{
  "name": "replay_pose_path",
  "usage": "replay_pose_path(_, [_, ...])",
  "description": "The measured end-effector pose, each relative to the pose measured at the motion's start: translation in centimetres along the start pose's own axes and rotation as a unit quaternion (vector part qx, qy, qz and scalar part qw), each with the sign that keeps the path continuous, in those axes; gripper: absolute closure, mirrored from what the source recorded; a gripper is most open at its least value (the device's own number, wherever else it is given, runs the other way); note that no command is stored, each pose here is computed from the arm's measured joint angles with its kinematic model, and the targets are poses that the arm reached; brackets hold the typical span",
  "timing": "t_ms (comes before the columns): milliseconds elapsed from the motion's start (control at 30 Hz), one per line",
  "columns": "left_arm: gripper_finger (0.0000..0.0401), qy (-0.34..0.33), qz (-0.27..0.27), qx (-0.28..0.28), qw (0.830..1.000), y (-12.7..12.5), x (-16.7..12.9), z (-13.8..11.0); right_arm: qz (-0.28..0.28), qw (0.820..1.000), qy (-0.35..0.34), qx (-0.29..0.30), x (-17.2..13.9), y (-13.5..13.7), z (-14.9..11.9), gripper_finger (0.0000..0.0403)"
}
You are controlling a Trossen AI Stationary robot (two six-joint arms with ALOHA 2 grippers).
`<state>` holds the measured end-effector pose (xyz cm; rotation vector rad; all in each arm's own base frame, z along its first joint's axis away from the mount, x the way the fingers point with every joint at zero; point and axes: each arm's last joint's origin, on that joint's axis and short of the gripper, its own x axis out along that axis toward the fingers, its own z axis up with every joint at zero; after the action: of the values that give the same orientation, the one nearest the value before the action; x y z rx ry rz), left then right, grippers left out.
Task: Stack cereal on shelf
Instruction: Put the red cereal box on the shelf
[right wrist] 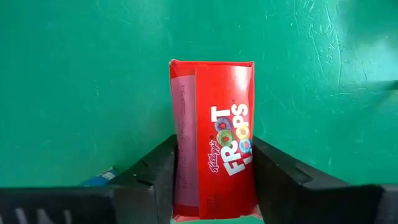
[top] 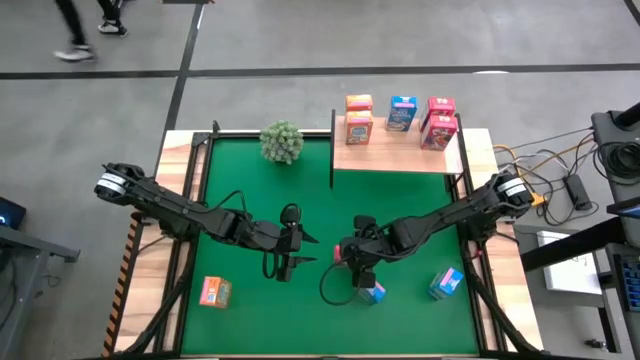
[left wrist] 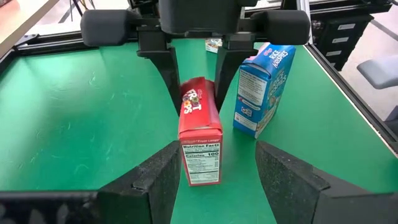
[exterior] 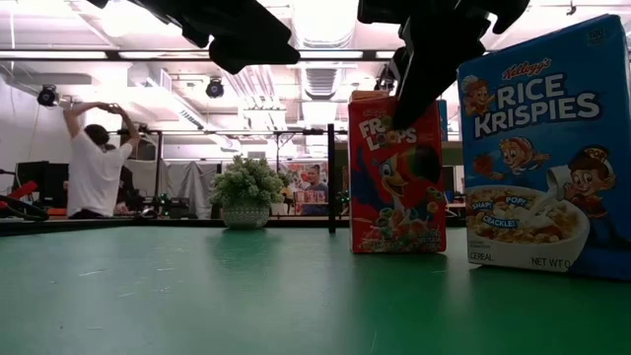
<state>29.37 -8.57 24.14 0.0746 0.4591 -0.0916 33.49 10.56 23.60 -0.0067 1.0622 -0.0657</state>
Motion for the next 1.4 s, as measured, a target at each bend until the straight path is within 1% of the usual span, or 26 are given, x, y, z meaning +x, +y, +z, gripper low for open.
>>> replay_pose_path(167, [0.0211, 0.000, 0.000, 0.000, 1.000, 0.0, 0.0, 0.0, 0.000, 1.000, 0.000, -0.006, -0.1, 0.0, 0.0, 0.0259])
replay_pose_path(367, [0.0211, 0.000, 0.000, 0.000, 1.000, 0.0, 0.0, 0.0, 0.003, 1.000, -0.006, -0.012, -0.9, -0.1, 0.4, 0.0256])
replay_pose_path(533, [0.0211, 0.000, 0.000, 0.000, 1.000, 0.0, 0.0, 0.0, 0.004, 1.000, -0.011, -0.022, -3.0, -0.5, 0.6, 0.0260])
replay_pose_path(700, [0.0211, 0.000, 0.000, 0.002, 1.000, 0.0, 0.0, 0.0, 0.005, 0.999, -0.021, -0.035, -6.4, -1.7, 0.2, 0.0261])
replay_pose_path(900, [0.0211, -0.013, 0.000, 0.007, 1.000, 0.0, 0.0, 0.2, -0.002, 0.999, -0.049, -0.016, -11.8, -4.7, -1.1, 0.0259])
replay_pose_path(1133, [0.0211, -0.031, 0.001, 0.027, 0.999, 0.0, 0.0, 0.7, -0.026, 0.995, -0.087, 0.041, -17.9, -9.3, -4.0, 0.0260])
replay_pose_path(1267, [0.0211, -0.038, 0.002, 0.027, 0.999, 0.1, 0.0, 0.9, -0.048, 0.992, -0.097, 0.068, -20.3, -11.4, -6.0, 0.0260])
replay_pose_path(1400, [0.0211, -0.046, 0.003, 0.036, 0.998, 0.1, 0.0, 1.1, -0.074, 0.989, -0.100, 0.079, -21.8, -12.9, -7.5, 0.0260])
